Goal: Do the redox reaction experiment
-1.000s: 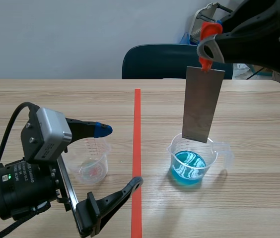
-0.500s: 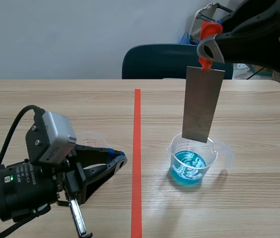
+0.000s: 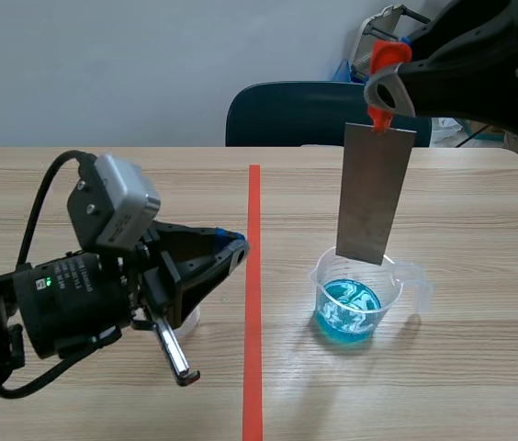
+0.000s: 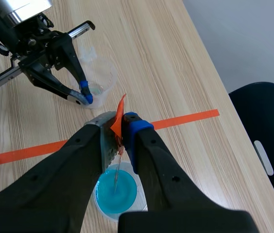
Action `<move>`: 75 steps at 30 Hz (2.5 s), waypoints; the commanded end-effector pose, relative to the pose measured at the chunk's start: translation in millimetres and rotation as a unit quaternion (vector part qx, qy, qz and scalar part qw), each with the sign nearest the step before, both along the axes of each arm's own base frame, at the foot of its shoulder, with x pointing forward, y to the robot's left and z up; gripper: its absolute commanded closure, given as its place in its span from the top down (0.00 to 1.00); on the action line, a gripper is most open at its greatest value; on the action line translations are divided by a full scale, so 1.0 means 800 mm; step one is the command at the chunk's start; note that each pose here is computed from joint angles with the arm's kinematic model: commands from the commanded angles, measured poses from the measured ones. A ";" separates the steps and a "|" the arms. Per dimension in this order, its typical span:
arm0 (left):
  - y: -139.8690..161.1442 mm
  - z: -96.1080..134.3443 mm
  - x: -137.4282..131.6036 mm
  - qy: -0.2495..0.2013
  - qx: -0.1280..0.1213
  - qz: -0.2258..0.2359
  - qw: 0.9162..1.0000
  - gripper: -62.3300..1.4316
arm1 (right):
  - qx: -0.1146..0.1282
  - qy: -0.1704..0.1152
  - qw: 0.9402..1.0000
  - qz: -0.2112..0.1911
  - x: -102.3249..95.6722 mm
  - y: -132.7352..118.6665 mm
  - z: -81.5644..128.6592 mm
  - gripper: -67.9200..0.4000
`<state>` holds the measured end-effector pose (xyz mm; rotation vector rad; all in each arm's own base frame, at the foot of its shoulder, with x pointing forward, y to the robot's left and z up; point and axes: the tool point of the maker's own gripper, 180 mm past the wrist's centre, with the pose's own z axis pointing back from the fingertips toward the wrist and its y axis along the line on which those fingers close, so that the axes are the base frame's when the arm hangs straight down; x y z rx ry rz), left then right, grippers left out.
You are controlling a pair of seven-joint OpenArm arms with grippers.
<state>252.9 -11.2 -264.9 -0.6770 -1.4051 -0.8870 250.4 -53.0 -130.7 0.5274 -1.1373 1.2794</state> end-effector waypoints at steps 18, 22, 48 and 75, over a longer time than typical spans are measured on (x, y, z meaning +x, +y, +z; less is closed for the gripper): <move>-0.031 0.001 0.031 0.004 -0.015 0.005 1.000 0.05 | 0.002 -0.016 1.000 0.006 0.000 0.000 0.012 0.01; -0.032 -0.001 0.040 0.006 -0.017 0.010 1.000 0.05 | 0.002 -0.016 1.000 0.006 0.000 0.000 0.012 0.01; -0.050 -0.010 0.026 0.032 -0.016 -0.036 0.999 0.07 | 0.002 -0.016 1.000 0.006 0.000 0.000 0.012 0.01; -0.042 0.008 -0.002 0.018 -0.049 -0.046 0.998 0.52 | 0.002 -0.016 1.000 0.006 0.000 0.000 0.012 0.01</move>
